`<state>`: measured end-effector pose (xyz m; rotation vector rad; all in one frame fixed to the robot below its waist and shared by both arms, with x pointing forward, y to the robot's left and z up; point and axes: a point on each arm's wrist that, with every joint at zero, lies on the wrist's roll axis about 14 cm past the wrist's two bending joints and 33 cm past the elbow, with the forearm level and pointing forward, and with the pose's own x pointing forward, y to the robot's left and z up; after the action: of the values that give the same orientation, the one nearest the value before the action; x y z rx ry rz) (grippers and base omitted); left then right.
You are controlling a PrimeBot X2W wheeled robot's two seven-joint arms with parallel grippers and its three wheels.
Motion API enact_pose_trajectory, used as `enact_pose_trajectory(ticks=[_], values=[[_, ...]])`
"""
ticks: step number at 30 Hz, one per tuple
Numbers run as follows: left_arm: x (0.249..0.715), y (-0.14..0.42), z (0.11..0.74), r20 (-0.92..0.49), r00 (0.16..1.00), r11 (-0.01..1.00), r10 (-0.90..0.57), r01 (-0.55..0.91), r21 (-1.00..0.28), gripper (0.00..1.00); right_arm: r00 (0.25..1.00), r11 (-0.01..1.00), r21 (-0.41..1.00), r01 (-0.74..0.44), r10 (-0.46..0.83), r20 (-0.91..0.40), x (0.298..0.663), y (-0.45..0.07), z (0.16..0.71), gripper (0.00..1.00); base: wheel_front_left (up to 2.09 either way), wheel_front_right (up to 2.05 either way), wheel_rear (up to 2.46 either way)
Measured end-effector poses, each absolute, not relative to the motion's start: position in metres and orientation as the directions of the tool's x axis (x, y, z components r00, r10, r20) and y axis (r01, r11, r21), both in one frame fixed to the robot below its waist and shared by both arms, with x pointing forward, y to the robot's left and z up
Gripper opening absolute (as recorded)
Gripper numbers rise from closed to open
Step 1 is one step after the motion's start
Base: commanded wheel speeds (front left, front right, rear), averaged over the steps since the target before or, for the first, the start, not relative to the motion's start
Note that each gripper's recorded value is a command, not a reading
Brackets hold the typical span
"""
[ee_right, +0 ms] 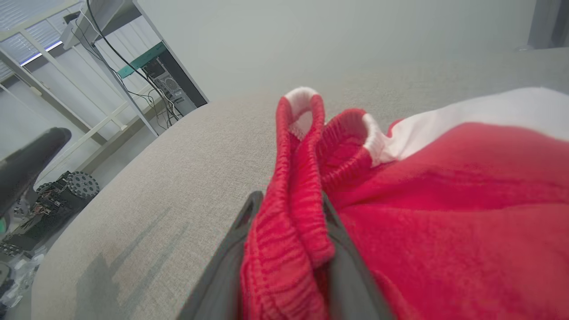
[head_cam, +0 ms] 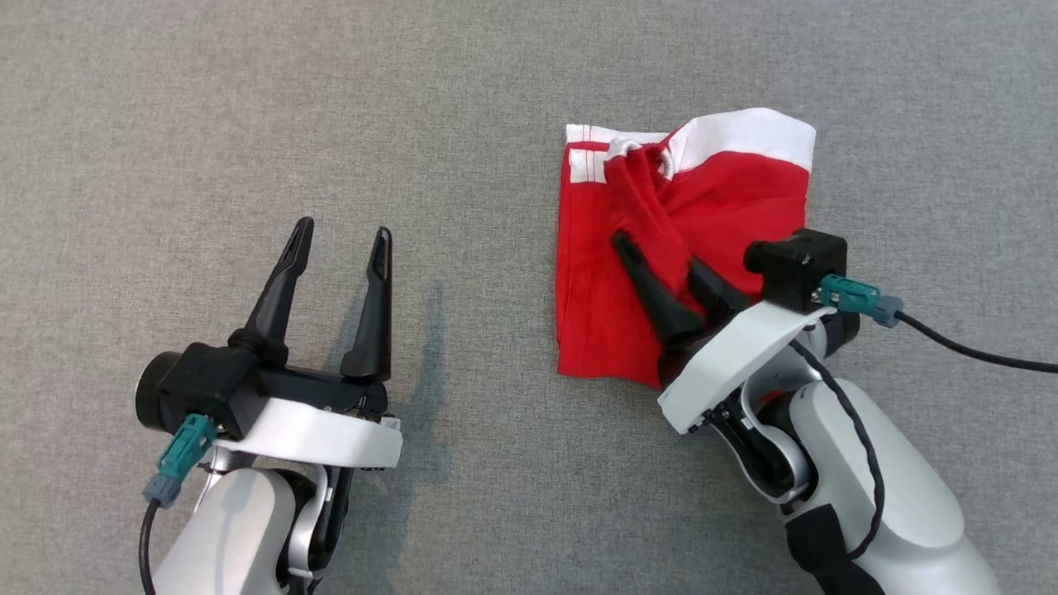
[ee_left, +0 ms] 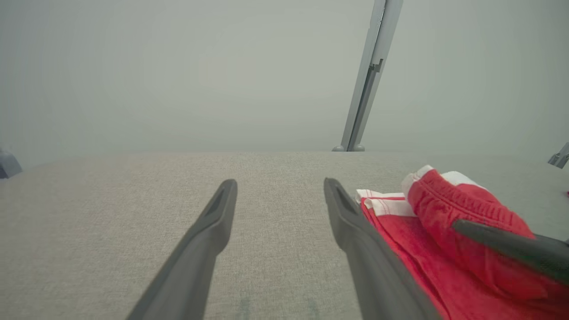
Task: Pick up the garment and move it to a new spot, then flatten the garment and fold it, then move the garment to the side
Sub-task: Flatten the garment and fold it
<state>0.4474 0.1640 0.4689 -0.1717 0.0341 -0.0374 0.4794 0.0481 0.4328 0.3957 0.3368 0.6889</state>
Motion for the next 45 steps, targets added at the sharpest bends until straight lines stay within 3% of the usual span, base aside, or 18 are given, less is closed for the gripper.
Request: enact_pose_trajectory(ticks=[8, 12, 18, 27, 45], values=[[0.450, 0.163, 0.469, -0.022, 0.999, 0.985, -0.042, 0.037, -0.168, 1.00, 0.734, 0.687, 0.391, -0.612, 0.678, -0.043, 0.476, 0.054, 0.462, 1.00, 0.00, 0.00, 0.00], [0.450, 0.161, 0.473, -0.014, 0.999, 0.985, -0.047, 0.044, -0.164, 1.00, 0.786, 0.733, 0.341, -0.589, 0.617, 0.034, 0.480, 0.027, 0.481, 1.00, 0.00, 0.00, 0.00], [0.449, 0.167, 0.480, 0.001, 0.999, 0.989, -0.032, 0.032, -0.143, 1.00, 0.898, 0.862, 0.254, -0.439, 0.426, 0.106, 0.488, -0.051, 0.505, 1.00, 0.00, 0.00, 0.00], [0.436, 0.183, 0.491, 0.011, 1.000, 0.993, 0.006, -0.004, -0.120, 1.00, 0.987, 0.972, 0.171, -0.160, 0.152, 0.057, 0.465, -0.158, 0.511, 1.00, 0.00, 0.00, 0.00], [0.389, 0.185, 0.520, 0.027, 1.000, 0.996, -0.003, 0.005, -0.084, 1.00, 0.991, 0.980, 0.149, -0.135, 0.129, 0.046, 0.407, -0.167, 0.536, 1.00, 0.00, 0.00, 0.00]])
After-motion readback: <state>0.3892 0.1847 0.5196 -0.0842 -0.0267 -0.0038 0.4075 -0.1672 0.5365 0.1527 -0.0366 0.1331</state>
